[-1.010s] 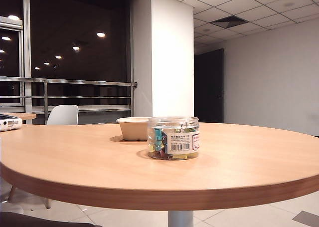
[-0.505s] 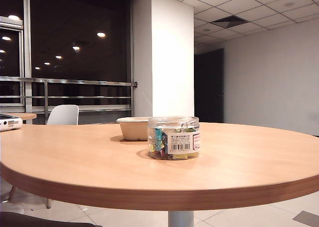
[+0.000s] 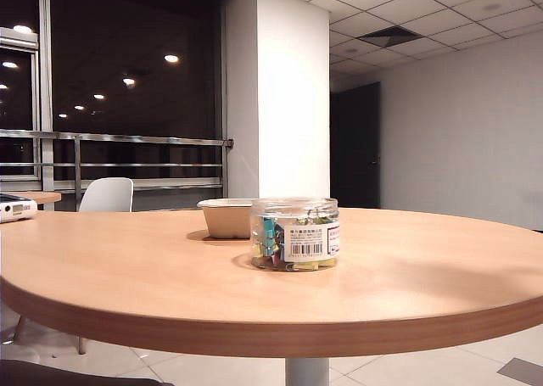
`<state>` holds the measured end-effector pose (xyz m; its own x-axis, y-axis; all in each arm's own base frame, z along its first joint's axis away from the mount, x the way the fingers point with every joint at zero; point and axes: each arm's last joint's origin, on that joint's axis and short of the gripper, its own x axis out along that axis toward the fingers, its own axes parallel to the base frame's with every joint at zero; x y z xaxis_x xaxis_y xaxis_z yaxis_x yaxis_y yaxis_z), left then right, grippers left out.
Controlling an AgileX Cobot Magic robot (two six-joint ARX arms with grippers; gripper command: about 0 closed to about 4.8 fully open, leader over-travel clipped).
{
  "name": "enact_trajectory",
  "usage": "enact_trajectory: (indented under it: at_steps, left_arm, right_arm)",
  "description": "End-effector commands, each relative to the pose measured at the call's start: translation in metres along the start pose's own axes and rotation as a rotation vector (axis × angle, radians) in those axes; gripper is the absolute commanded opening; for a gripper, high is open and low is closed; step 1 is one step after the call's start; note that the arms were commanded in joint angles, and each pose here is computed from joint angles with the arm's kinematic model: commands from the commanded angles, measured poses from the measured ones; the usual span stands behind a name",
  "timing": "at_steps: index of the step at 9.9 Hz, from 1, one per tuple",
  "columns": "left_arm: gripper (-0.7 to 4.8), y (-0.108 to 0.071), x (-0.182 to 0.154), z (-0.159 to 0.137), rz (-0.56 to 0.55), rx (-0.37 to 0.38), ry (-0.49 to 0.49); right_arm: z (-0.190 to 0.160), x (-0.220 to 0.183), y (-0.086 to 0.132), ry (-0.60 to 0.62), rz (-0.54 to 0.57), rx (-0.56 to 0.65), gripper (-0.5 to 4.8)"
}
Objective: Pick up the box filled with clips, pour some clips from it into the rectangular paper box, and then put the clip box back on the table.
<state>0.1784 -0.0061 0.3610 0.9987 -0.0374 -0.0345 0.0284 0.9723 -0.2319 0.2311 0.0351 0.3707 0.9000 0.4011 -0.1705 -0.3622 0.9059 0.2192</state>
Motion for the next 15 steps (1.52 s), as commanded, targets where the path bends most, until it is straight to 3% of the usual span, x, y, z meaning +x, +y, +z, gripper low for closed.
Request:
enact_trajectory:
  at_steps: [1, 2, 5, 9, 10, 11, 12, 15]
  left_arm:
    - [-0.05, -0.013, 0.039, 0.032, -0.152, 0.036, 0.145]
    - [-0.05, -0.015, 0.048, 0.034, -0.194, 0.03, 0.183]
    - [-0.05, -0.015, 0.048, 0.035, -0.187, 0.031, 0.179]
    - [-0.05, -0.015, 0.049, 0.037, -0.191, 0.033, 0.153]
    - [-0.05, -0.015, 0.049, 0.038, -0.192, 0.031, 0.147]
    - [-0.05, -0.016, 0.049, 0.039, -0.194, 0.032, 0.14]
    - [-0.05, -0.016, 0.049, 0.039, -0.195, 0.032, 0.133]
    - [-0.05, -0.016, 0.049, 0.039, -0.197, 0.028, 0.139]
  right_arm:
    - [0.008, 0.078, 0.0, 0.285, 0.139, 0.092, -0.05]
    - [-0.002, 0.102, 0.007, 0.347, 0.168, 0.095, -0.05]
    - [-0.033, 0.138, 0.022, 0.468, 0.219, 0.095, -0.05]
    - [-0.07, 0.163, 0.053, 0.58, 0.292, -0.047, 0.12]
    - [-0.076, 0.166, 0.057, 0.595, 0.283, -0.08, 0.69]
    - [-0.084, 0.17, 0.06, 0.614, 0.268, -0.109, 1.91]
    - [-0.091, 0.174, 0.061, 0.633, 0.287, -0.142, 2.54]
    - [-0.117, 0.191, 0.052, 0.699, 0.324, -0.261, 2.52]
